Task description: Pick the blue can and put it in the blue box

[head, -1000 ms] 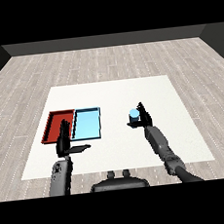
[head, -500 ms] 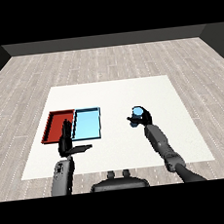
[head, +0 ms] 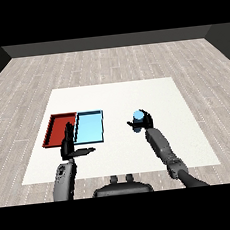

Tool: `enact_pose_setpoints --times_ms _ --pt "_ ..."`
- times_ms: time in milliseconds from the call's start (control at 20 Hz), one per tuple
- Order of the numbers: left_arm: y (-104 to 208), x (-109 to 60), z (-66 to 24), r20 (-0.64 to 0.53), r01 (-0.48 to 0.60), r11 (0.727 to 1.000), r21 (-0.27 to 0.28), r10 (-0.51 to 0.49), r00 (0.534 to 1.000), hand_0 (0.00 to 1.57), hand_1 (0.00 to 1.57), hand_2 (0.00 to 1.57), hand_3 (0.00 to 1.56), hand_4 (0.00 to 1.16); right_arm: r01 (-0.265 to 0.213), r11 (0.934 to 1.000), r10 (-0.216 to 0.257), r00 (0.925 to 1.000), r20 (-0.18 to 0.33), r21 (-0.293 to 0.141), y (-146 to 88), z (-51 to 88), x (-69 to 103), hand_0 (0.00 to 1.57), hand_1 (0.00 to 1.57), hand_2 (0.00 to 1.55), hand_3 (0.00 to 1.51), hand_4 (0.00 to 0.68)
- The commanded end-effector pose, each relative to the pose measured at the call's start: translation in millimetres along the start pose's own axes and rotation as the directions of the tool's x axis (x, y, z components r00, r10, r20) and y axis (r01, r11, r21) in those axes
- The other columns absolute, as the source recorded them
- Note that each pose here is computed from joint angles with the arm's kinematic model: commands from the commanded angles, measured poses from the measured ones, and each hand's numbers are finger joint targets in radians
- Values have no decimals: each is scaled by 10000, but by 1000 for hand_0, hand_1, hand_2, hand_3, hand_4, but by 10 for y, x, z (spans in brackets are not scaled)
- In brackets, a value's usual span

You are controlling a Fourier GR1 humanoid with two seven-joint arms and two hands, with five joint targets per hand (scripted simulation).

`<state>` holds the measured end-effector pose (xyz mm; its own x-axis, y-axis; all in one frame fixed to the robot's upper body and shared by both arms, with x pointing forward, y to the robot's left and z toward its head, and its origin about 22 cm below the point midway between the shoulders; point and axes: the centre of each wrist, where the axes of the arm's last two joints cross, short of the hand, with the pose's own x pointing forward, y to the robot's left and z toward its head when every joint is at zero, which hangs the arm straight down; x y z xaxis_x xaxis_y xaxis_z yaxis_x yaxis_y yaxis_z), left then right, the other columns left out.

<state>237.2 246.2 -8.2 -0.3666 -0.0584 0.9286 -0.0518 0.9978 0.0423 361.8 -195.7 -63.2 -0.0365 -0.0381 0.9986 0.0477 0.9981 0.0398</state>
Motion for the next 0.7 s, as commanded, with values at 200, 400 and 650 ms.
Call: enact_pose_setpoints --times_ms 200,400,650 --pt "-135 -31 -150 -245 -216 9989 -413 206 9995 0 0 0 0 0 -734 9970 698 9892 1291 232 103 -37 284 1456 1456 1476 1369 509" --pt "-235 36 -65 -6 -141 9958 -903 141 9999 0 0 0 0 0 -368 9972 251 9847 1725 649 229 -217 466 1461 1461 1483 1378 514" --pt "-382 26 -86 -352 -644 9920 -1083 609 9975 0 0 0 0 0 -293 9930 43 9770 2134 1143 253 -91 614 1448 1448 1471 1355 534"
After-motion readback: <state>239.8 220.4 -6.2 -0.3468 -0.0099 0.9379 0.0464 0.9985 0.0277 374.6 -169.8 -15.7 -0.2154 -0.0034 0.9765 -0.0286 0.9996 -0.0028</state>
